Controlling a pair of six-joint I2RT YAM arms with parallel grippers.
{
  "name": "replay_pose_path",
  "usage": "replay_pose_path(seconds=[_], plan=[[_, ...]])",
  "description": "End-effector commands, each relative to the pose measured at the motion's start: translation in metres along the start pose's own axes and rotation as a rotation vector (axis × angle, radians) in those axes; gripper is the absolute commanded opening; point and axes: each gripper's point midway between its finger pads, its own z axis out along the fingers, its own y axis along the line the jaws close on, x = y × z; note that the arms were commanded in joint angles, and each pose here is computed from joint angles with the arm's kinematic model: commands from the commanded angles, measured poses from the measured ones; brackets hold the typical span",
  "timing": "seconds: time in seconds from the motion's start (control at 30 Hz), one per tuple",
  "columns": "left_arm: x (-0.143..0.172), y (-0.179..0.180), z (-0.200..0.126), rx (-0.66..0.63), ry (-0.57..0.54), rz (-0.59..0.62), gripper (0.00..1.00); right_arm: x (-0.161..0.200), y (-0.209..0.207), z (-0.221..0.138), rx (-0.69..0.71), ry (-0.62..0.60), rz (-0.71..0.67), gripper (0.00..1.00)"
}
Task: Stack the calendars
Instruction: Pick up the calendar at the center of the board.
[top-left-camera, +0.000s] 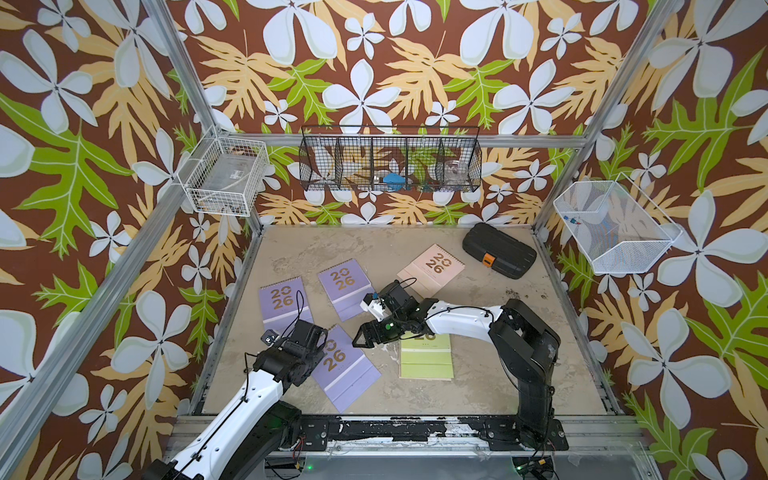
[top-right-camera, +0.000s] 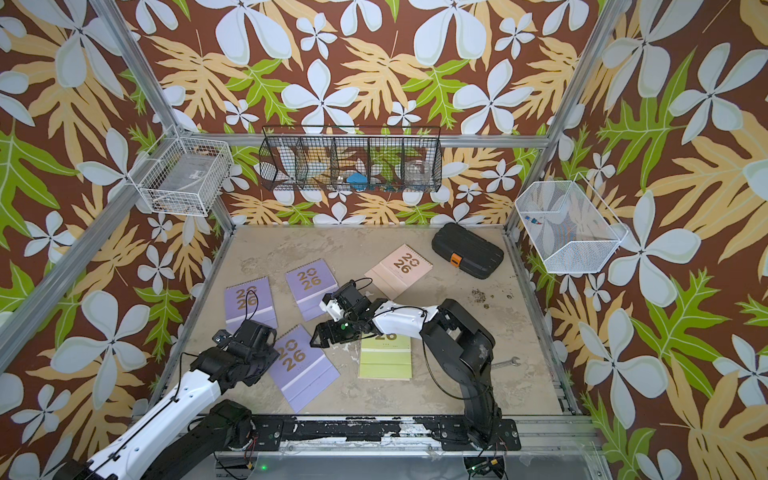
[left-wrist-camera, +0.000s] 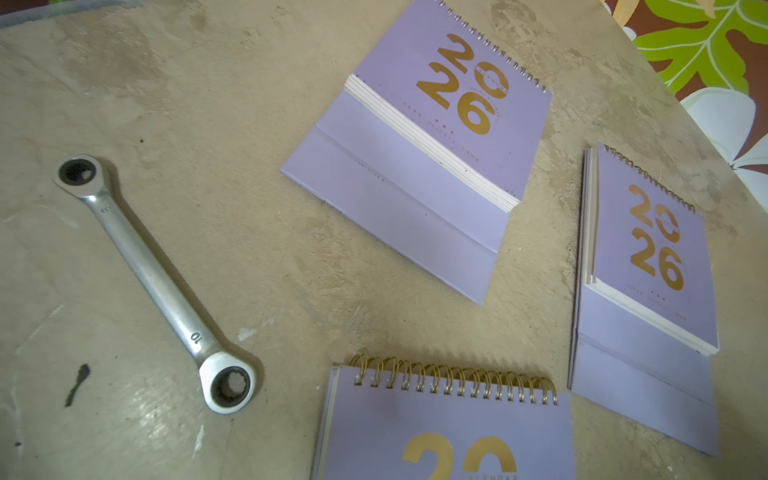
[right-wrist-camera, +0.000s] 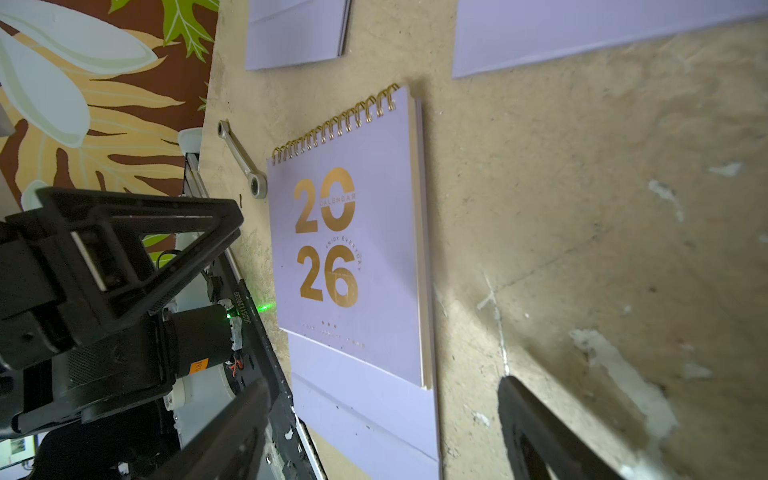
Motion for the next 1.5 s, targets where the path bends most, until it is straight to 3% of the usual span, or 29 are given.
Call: replay_pose_path(seconds=[0.0, 0.13, 0.27, 0.93, 1.2, 1.47], plan=[[0.003, 0.005, -0.001, -0.035, 0.026, -0.001, 0.69, -0.005, 0.010, 0.000, -0.044, -0.004, -0.026, 0.87], [0.012, 0.007, 0.009, -0.034, 0.080, -0.011, 0.80, -0.005, 0.008, 0.002, -0.061, 0.007, -0.015, 0.88], [0.019, 0.007, 0.018, 0.005, 0.119, -0.054, 0.83, -0.004, 0.002, -0.004, -0.089, 0.006, 0.024, 0.88], [0.042, -0.002, 0.037, 0.142, 0.218, -0.137, 0.83, 0.024, -0.017, 0.018, -0.082, 0.106, 0.111, 0.91], [0.047, 0.001, 0.041, 0.136, 0.236, -0.135, 0.83, 0.019, -0.002, 0.018, -0.167, 0.094, 0.114, 0.91], [0.048, -0.003, 0.041, 0.154, 0.247, -0.134, 0.83, 0.000, 0.037, -0.002, -0.341, 0.004, 0.096, 0.80]])
